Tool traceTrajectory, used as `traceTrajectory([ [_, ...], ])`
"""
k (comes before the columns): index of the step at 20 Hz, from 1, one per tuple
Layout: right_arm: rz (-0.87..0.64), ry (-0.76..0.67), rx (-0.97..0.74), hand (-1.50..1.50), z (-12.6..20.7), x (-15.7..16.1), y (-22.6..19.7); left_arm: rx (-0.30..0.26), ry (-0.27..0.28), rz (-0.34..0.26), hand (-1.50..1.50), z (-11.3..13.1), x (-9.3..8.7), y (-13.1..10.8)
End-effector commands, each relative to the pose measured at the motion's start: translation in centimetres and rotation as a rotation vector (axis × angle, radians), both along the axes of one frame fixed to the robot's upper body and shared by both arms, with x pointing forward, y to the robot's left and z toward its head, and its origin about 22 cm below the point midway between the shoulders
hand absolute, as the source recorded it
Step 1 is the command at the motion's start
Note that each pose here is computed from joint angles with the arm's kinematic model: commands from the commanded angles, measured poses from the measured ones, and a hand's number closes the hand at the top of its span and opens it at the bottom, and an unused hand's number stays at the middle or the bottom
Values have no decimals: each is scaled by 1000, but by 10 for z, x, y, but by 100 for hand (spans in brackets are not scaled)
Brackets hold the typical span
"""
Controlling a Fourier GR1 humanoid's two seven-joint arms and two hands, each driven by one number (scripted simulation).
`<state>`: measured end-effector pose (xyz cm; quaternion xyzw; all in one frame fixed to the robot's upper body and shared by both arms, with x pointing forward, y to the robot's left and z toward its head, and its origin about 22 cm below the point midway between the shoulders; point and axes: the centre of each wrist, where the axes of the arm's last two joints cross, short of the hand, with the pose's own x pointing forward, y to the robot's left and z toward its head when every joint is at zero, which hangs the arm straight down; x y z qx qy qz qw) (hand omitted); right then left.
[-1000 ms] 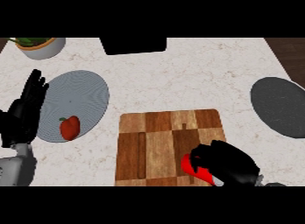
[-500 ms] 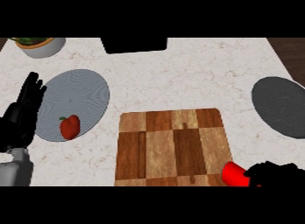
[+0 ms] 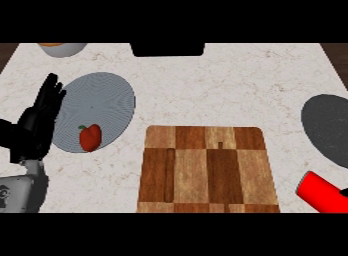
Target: Pick the can from the cutting board and place it in the pan
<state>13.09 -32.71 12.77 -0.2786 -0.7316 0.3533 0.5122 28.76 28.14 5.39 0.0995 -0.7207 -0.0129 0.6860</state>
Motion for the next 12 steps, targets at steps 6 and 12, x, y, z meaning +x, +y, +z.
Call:
traceTrajectory([
  [6,-186,-32,48,150,1,74,-100,5,-12,-33,0,6,19,-22],
  [12,-280,-87,-68,150,-15,123,-137,-11,-13,-50,0,-11,15,-18],
])
